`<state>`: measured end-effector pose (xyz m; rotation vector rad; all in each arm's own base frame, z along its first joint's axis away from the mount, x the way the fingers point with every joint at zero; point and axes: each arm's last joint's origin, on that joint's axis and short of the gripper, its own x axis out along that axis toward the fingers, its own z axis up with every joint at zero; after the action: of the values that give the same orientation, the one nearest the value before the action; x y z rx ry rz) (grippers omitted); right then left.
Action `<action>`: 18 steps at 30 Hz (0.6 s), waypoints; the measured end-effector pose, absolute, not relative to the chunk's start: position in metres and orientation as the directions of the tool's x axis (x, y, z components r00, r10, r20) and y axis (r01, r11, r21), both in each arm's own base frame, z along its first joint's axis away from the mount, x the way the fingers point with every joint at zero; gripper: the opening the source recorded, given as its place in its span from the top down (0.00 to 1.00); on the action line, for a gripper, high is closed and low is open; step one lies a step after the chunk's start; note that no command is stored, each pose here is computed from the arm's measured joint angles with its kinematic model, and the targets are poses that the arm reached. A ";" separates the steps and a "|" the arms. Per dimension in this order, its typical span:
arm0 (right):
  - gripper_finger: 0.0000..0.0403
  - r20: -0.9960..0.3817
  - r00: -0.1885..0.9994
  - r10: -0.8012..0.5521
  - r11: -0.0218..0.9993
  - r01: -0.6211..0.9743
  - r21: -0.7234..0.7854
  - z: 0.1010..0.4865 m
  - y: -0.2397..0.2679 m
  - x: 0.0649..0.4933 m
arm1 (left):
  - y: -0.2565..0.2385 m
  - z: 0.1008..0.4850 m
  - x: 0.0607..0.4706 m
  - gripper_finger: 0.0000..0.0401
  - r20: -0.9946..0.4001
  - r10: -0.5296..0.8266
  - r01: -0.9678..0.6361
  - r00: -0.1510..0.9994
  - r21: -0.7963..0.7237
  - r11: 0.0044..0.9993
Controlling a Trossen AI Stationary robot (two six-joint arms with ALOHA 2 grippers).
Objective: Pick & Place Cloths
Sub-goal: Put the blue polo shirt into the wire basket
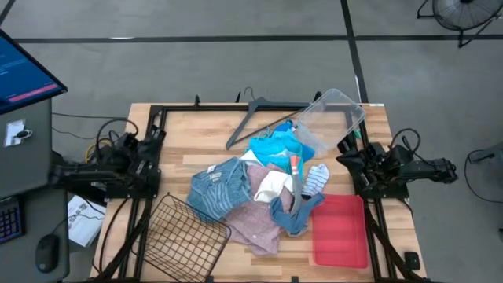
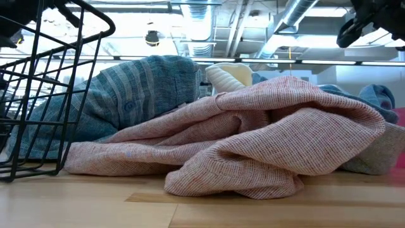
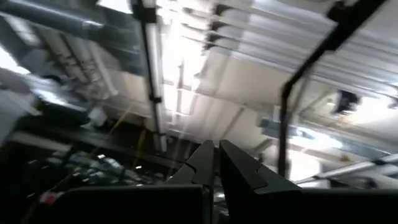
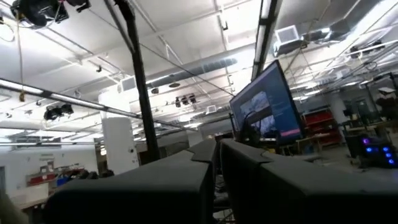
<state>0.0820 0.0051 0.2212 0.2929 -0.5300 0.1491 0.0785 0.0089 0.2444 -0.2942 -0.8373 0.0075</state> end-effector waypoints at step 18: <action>0.60 0.481 0.862 -0.162 0.971 0.053 0.232 0.236 -0.002 0.079 | 0.010 0.308 0.204 0.74 0.018 -0.197 0.195 0.980 -0.253 0.948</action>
<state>0.0786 -0.0016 0.2361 0.2149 -0.5207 -0.1135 0.2036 0.0102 0.3075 -0.2564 0.0080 -0.1996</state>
